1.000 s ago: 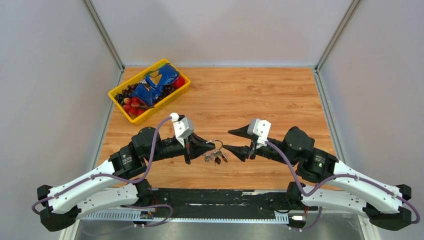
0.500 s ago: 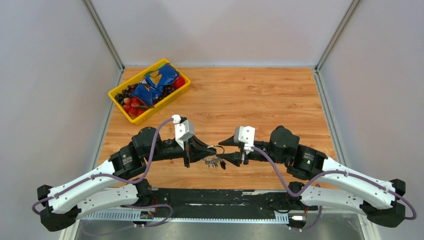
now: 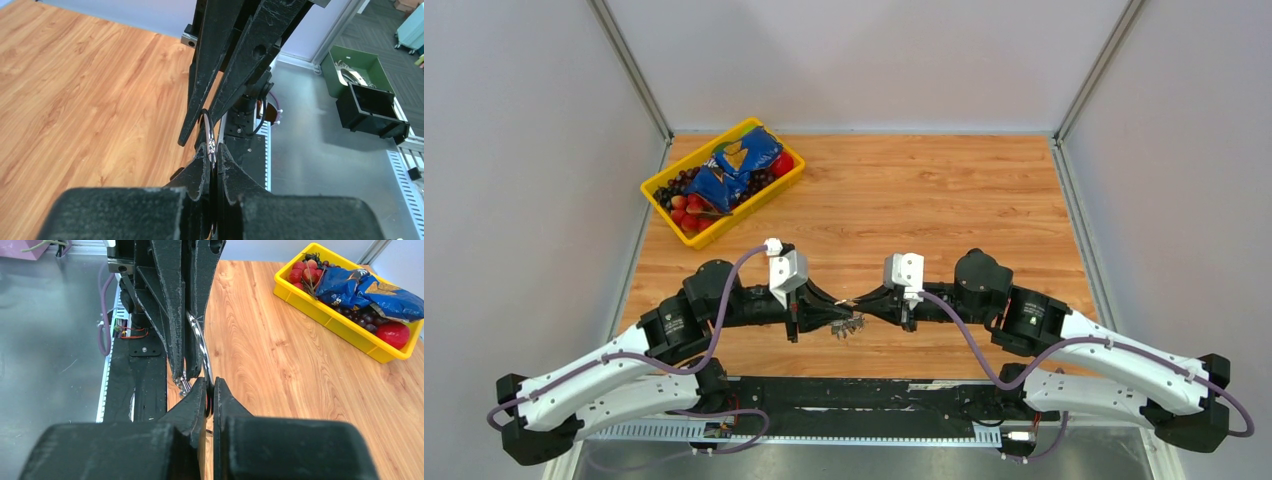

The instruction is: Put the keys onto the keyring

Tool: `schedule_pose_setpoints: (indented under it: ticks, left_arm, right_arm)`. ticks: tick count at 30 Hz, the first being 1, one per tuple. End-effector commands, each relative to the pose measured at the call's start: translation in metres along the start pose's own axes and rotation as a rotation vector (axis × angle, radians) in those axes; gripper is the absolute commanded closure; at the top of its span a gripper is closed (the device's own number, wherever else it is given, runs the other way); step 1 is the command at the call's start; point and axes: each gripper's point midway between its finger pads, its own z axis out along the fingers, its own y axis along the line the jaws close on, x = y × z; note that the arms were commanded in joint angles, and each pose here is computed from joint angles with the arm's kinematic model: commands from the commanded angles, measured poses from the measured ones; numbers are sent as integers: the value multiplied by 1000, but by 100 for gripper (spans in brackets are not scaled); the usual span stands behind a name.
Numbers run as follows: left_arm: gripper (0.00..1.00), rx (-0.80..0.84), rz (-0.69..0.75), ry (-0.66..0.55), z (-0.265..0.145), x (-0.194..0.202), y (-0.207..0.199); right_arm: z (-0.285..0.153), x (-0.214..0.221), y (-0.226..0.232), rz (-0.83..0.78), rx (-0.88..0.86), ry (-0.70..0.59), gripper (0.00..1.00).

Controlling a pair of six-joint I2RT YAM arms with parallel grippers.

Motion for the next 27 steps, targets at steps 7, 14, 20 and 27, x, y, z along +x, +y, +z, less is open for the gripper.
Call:
schedule_pose_setpoints:
  ticks: [7, 14, 20, 27]
  left_arm:
    - [75, -60, 18, -154, -9, -31, 6]
    - [51, -215, -36, -162, -18, -14, 32]
    - [21, -365, -50, -169, -38, -7, 54]
    - [0, -555, -56, -207, -65, -6, 80]
  right_arm:
    - [-7, -17, -8, -30, 43, -5, 100]
    - [-2, -26, -31, -42, 151, 4, 100]
    - [1, -16, -55, -33, 272, 52, 100]
    - [1, 13, -90, 39, 420, 136, 100]
